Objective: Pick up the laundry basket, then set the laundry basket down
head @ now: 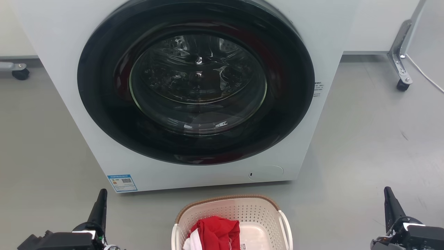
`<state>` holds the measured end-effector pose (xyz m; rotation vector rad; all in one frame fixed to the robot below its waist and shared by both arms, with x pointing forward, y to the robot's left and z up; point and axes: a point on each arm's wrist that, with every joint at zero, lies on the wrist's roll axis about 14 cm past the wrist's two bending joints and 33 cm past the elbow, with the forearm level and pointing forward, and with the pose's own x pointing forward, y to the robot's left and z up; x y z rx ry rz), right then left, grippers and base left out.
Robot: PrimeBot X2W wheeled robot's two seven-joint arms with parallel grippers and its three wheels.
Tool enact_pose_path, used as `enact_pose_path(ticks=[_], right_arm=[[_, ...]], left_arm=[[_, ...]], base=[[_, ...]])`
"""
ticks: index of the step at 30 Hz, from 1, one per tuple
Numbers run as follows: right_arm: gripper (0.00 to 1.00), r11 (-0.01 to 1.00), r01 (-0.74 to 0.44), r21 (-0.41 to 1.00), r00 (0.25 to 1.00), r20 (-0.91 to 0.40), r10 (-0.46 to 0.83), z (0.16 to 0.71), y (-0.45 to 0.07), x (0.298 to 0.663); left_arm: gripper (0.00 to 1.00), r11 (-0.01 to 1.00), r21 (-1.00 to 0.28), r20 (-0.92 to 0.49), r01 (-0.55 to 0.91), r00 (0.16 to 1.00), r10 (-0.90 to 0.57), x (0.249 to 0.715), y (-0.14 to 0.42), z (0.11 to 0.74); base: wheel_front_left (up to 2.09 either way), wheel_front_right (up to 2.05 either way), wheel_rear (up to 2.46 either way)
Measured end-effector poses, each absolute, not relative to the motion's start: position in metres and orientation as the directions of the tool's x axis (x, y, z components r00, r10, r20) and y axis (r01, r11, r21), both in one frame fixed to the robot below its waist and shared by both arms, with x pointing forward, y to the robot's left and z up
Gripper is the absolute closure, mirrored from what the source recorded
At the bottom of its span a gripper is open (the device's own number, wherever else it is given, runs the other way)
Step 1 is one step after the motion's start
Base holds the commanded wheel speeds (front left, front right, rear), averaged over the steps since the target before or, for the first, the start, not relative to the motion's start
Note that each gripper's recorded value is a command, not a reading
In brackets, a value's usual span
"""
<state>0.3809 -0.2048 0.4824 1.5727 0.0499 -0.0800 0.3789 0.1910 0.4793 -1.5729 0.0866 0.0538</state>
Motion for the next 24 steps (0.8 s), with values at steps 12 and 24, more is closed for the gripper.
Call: enact_pose_path(ticks=[12,24], right_arm=[[1.0,-0.004,0.083,0.997,0.996,-0.083,-0.019,0.4823,-0.2048,0.3809],[1.0,-0.004,0.083,0.997,0.996,-0.083,-0.019,0.4823,-0.2048,0.381]], left_arm=[[1.0,-0.002,-0.996,-0.09,-0.09,0.996,-0.021,0.3788,0.191,0.4791],[1.0,-0.003,-0.996,-0.09,-0.09,0.996,-0.021,0.3788,0.191,0.479]], base=[[0.0,0.0,0.0],[0.0,0.0,0.0]])
